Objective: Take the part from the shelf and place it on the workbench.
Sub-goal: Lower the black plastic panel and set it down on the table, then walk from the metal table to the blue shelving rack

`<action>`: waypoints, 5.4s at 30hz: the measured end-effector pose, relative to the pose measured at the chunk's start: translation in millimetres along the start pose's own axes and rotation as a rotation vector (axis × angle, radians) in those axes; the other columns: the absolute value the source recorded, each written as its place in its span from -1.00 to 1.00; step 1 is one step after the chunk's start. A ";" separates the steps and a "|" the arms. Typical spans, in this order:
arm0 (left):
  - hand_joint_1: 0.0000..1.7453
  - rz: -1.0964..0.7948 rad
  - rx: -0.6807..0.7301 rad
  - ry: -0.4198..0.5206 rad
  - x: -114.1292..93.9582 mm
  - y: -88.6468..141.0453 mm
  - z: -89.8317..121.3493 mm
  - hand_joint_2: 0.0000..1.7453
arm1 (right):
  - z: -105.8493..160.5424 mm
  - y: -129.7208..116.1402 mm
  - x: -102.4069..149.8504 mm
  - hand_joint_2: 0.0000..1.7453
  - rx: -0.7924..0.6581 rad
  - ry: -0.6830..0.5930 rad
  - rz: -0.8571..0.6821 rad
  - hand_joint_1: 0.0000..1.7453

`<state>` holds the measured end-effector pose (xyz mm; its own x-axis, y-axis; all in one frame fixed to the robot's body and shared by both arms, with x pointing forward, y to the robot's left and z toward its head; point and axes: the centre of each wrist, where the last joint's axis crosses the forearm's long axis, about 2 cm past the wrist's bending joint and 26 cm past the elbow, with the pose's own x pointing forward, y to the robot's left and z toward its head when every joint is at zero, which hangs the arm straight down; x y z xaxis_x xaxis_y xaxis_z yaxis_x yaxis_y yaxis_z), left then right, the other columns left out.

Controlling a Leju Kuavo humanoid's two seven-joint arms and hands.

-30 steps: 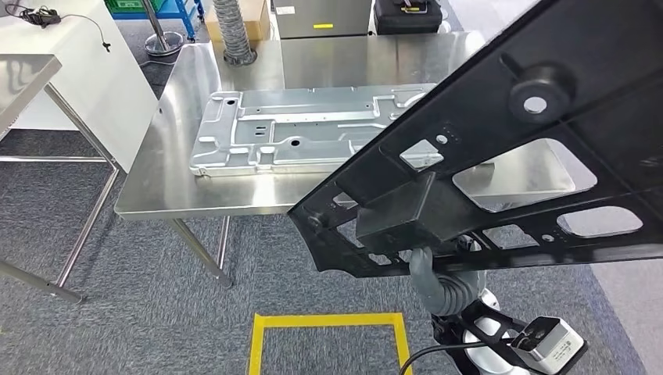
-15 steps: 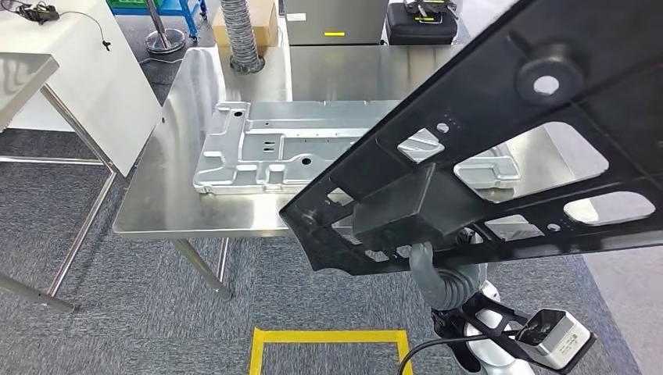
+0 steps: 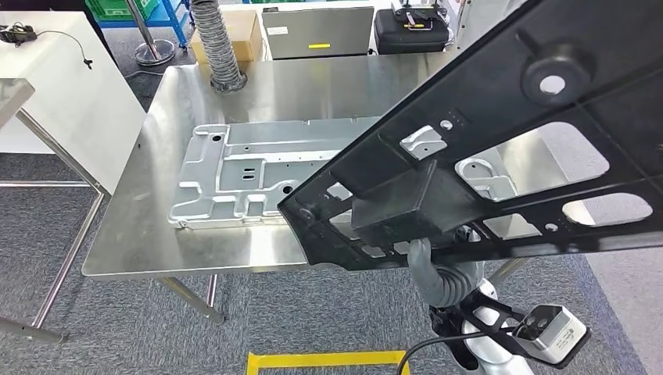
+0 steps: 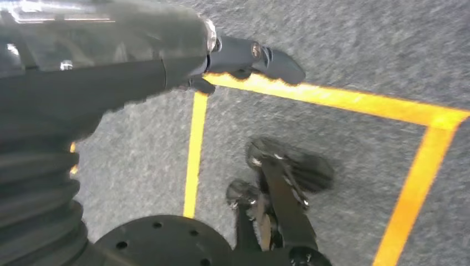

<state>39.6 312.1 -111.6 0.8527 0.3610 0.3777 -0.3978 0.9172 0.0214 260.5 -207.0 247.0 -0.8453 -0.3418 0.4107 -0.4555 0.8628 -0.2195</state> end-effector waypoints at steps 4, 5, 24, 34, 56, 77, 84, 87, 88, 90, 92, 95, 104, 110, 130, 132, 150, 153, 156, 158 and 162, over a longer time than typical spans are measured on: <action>-1.00 0.002 0.002 0.001 -0.7 0.3 0.2 1.00 | -0.5 -0.4 -0.7 1.00 0.003 0.001 -0.004 1.00; -1.00 0.002 0.002 -0.001 0.0 -0.1 0.0 1.00 | -1.2 -0.8 -0.7 1.00 0.004 0.000 -0.005 1.00; -1.00 0.005 -0.009 -0.023 0.3 -4.5 0.1 1.00 | -9.6 -75.6 -4.8 1.00 0.027 0.321 1.324 1.00; -1.00 -0.022 -0.052 -0.049 5.6 -2.9 -1.5 1.00 | -48.9 -102.6 -78.5 1.00 0.502 0.476 1.668 1.00; -1.00 -0.042 -0.080 -0.106 8.1 1.9 -2.3 1.00 | 3.1 -18.6 -169.4 -1.00 0.932 0.602 1.157 -1.00; -1.00 -0.027 -0.095 -0.112 1.7 6.1 -0.6 -1.00 | -9.3 -38.0 -146.2 -1.00 0.388 0.657 0.337 -1.00; -1.00 0.017 -0.088 -0.136 -3.8 6.8 0.9 -1.00 | -8.9 -68.1 -90.3 -1.00 -0.090 0.261 0.084 -1.00; -1.00 0.028 -0.080 -0.140 -6.3 8.1 1.7 -1.00 | -1.5 -79.3 -63.0 -0.50 -0.198 0.166 0.114 -1.00; -1.00 0.033 -0.077 -0.142 -6.7 8.4 1.8 -1.00 | 2.2 -81.8 -53.5 0.00 -0.234 0.139 0.151 -1.00; -1.00 0.038 -0.073 -0.145 -7.2 8.8 1.9 -1.00 | 8.8 -87.3 -33.3 1.00 -0.305 0.085 0.240 -1.00; -1.00 0.043 -0.070 -0.147 -7.0 8.9 1.9 -1.00 | 13.6 -92.6 -15.2 1.00 -0.354 0.043 0.294 -1.00; -1.00 0.053 -0.068 -0.152 -6.0 8.5 1.6 -1.00 | 25.2 -93.2 4.7 0.50 -0.380 0.025 0.309 -1.00; -1.00 0.057 -0.069 -0.147 -5.9 8.6 1.5 -1.00 | 48.1 -88.5 51.4 -1.00 -0.302 0.019 0.351 -1.00; -1.00 0.058 -0.070 -0.151 -6.2 7.5 1.6 -1.00 | 58.1 -84.4 73.1 -1.00 -0.318 0.019 0.374 -1.00; -1.00 0.087 -0.065 -0.142 -17.1 7.2 5.0 -1.00 | 120.0 -71.1 130.5 -1.00 -0.485 0.234 0.621 -1.00; -1.00 0.093 -0.069 -0.142 -17.7 6.2 5.2 -1.00 | 128.8 -75.9 138.3 -1.00 -0.492 0.263 0.645 -1.00; -1.00 0.121 -0.077 -0.152 -24.9 3.0 7.7 -1.00 | 231.5 -95.4 221.9 -1.00 -0.718 0.611 0.885 -1.00; -1.00 0.122 -0.073 -0.155 -25.6 3.5 7.9 -1.00 | 245.4 -92.3 228.7 -1.00 -0.776 0.662 0.919 -1.00; -1.00 0.125 -0.073 -0.158 -24.4 3.0 7.5 -1.00 | 255.8 -89.7 230.7 -1.00 -0.807 0.722 0.934 -1.00; -1.00 0.127 -0.073 -0.156 -24.4 2.6 7.5 -1.00 | 263.6 -88.5 229.7 -1.00 -0.828 0.768 0.939 -1.00; -1.00 0.137 -0.075 -0.151 -24.3 -0.1 7.6 -1.00 | 279.9 -85.5 227.3 -1.00 -0.873 0.851 0.938 -1.00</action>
<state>16.4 301.9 -113.7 0.7300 0.4587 0.5067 -0.4753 0.8734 -0.1061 29.1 -462.7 111.4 -0.1821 0.4769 0.8599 0.6896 0.6854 -0.2340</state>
